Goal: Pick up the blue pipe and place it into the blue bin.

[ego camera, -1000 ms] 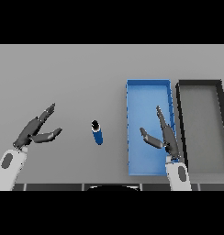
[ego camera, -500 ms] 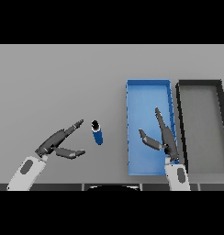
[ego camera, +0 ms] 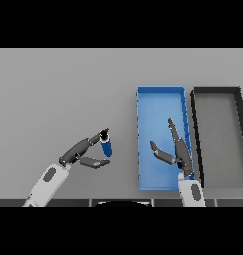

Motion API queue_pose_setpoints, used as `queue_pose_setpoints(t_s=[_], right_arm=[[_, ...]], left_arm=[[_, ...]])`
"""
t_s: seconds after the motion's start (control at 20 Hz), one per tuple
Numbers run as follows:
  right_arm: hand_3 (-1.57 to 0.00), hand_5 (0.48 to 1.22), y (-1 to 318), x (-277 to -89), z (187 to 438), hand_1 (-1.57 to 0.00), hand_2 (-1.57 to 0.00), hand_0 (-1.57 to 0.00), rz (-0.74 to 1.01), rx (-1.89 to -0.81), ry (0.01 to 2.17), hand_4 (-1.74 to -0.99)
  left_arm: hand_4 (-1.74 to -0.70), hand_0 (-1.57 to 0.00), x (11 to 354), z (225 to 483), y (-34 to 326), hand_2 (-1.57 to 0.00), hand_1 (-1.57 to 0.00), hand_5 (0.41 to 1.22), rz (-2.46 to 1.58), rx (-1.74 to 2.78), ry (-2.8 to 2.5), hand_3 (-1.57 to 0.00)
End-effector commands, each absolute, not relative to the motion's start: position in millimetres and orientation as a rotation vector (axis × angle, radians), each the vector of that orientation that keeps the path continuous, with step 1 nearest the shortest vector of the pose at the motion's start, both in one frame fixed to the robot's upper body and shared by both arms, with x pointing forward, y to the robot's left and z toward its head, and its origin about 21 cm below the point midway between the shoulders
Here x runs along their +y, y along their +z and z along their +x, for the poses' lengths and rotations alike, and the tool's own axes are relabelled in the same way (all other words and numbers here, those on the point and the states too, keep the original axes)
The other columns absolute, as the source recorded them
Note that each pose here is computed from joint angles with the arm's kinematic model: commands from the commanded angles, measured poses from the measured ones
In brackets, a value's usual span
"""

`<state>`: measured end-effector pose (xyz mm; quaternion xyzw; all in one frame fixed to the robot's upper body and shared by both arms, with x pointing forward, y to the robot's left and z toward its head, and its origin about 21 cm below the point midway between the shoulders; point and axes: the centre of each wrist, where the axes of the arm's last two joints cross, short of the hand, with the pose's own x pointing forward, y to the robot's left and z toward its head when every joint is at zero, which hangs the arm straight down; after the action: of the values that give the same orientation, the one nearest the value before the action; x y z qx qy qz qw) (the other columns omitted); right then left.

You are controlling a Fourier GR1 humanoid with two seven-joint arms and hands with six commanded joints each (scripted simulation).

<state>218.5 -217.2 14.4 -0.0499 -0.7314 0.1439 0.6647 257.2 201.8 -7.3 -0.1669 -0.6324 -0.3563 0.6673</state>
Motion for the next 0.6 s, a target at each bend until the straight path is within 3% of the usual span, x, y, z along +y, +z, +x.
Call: queue_pose_setpoints(t_s=[0.0, 0.15, 0.35, 0.45, 0.55], right_arm=[[0.00, 0.608, 15.2, -220.3, 216.5, 0.00, 0.00, 0.00, -0.115, -1.647, 0.321, -1.208], [0.00, 0.605, 14.7, -222.6, 216.9, 0.00, 0.00, 0.00, -0.114, -1.637, 0.315, -1.201], [0.00, 0.606, 14.2, -227.3, 221.1, 0.00, 0.00, 0.00, -0.115, -1.626, 0.309, -1.206], [0.00, 0.603, 14.5, -225.6, 219.7, 0.00, 0.00, 0.00, -0.119, -1.637, 0.314, -1.196], [0.00, 0.605, 14.3, -225.4, 220.4, 0.00, 0.00, 0.00, -0.107, -1.626, 0.308, -1.198]], left_arm=[[-1.17, 0.00, 194.3, 258.6, -10.4, 0.00, 0.00, 0.464, -0.379, -1.419, -0.815, 0.00], [-1.13, 0.00, 183.5, 262.3, -17.4, 0.00, 0.00, 0.462, -0.359, -1.421, -0.857, 0.00], [-1.21, 0.00, 166.8, 269.5, -21.2, 0.00, 0.00, 0.533, -0.454, -1.464, -0.794, 0.00], [-1.27, 0.00, 162.8, 273.2, -21.5, -0.11, -0.04, 0.585, -0.464, -1.469, -0.756, -0.04], [-1.32, -0.10, 157.3, 272.9, -21.8, -0.36, -0.26, 0.651, -0.461, -1.464, -0.735, -0.22]])
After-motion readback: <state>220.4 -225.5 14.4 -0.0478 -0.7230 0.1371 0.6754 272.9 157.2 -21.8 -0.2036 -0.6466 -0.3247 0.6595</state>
